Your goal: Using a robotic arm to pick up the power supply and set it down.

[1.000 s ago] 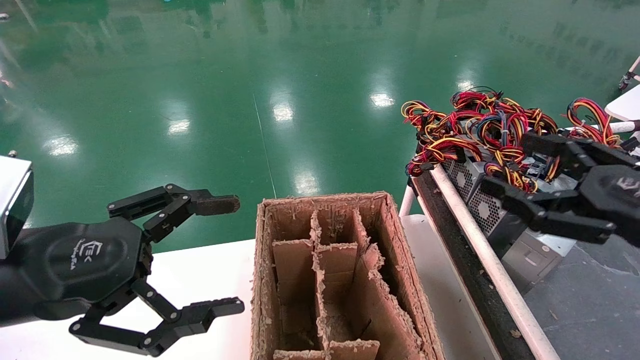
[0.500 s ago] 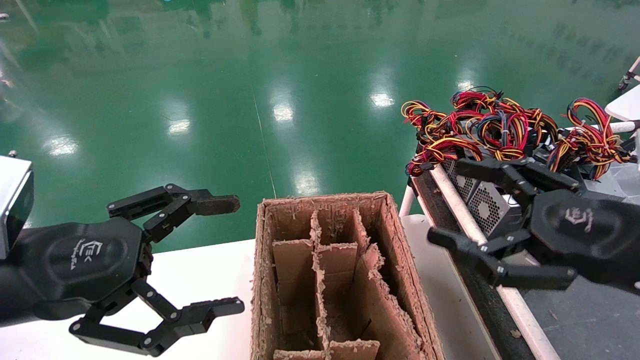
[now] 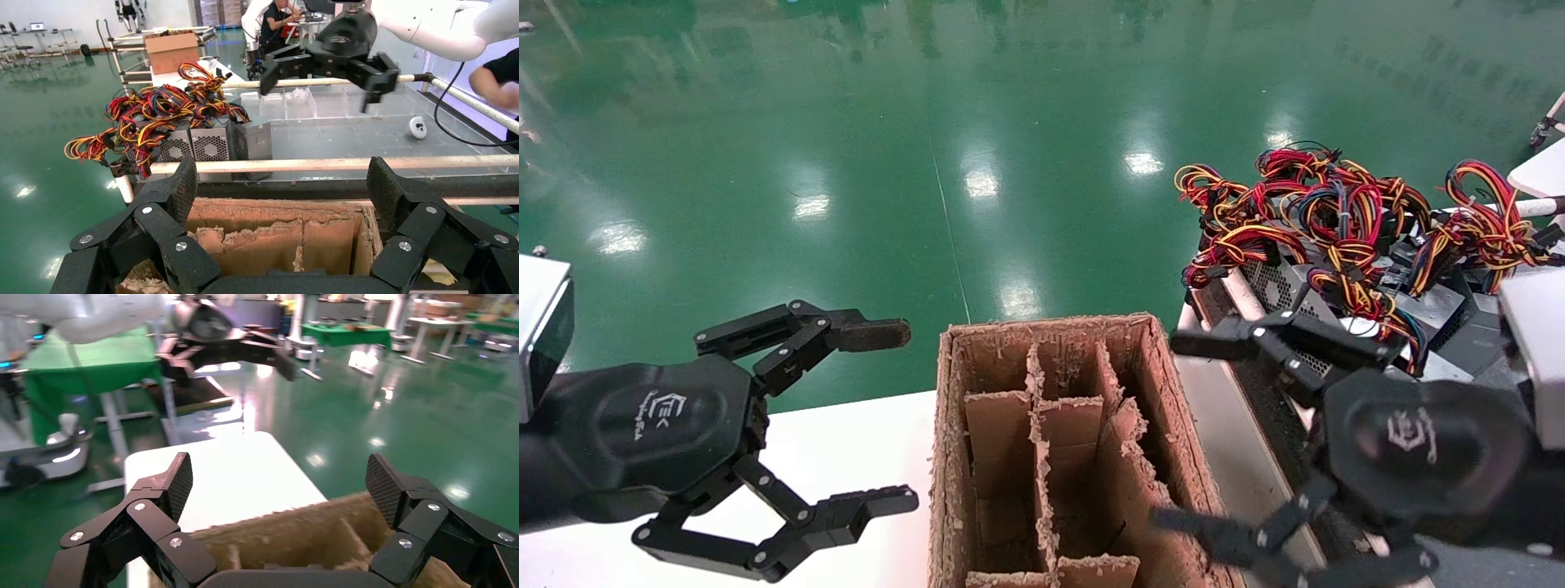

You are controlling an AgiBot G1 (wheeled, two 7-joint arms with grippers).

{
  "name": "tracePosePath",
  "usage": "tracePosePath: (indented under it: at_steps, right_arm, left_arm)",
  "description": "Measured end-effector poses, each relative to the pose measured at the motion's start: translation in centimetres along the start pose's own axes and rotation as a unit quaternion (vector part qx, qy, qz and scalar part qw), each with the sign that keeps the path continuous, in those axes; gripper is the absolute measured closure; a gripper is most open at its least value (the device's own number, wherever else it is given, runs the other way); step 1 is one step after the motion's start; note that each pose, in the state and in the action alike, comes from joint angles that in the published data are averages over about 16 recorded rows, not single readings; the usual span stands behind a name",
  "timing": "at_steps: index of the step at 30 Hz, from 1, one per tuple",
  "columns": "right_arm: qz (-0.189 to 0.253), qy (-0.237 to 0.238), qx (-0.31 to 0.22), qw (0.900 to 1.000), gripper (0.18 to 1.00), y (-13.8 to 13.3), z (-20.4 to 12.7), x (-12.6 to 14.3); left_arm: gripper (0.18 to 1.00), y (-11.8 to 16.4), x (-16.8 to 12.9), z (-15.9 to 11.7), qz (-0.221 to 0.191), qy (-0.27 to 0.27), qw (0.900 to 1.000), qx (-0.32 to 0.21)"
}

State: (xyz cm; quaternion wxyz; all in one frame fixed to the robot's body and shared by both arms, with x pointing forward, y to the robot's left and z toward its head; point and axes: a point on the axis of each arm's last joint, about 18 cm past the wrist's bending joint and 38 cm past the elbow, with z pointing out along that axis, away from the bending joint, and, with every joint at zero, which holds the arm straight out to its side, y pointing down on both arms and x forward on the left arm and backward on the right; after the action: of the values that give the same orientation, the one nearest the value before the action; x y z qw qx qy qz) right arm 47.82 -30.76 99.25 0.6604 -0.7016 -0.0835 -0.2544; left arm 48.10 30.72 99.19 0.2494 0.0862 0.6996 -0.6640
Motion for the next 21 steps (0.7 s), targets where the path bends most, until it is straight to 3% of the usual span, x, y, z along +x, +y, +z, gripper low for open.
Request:
tracePosePath:
  at_steps: [8, 21]
  right_arm:
    - [-0.008, -0.031, 0.003, 0.999, 0.178, -0.24, 0.66, -0.62]
    - [-0.007, -0.027, 0.003, 1.000, 0.178, -0.24, 0.58, -0.52]
  left_arm:
    - [0.184, 0.00, 0.00, 0.00, 0.000, 0.000, 1.0000, 0.000]
    - [0.184, 0.00, -0.01, -0.01, 0.000, 0.000, 1.0000, 0.000]
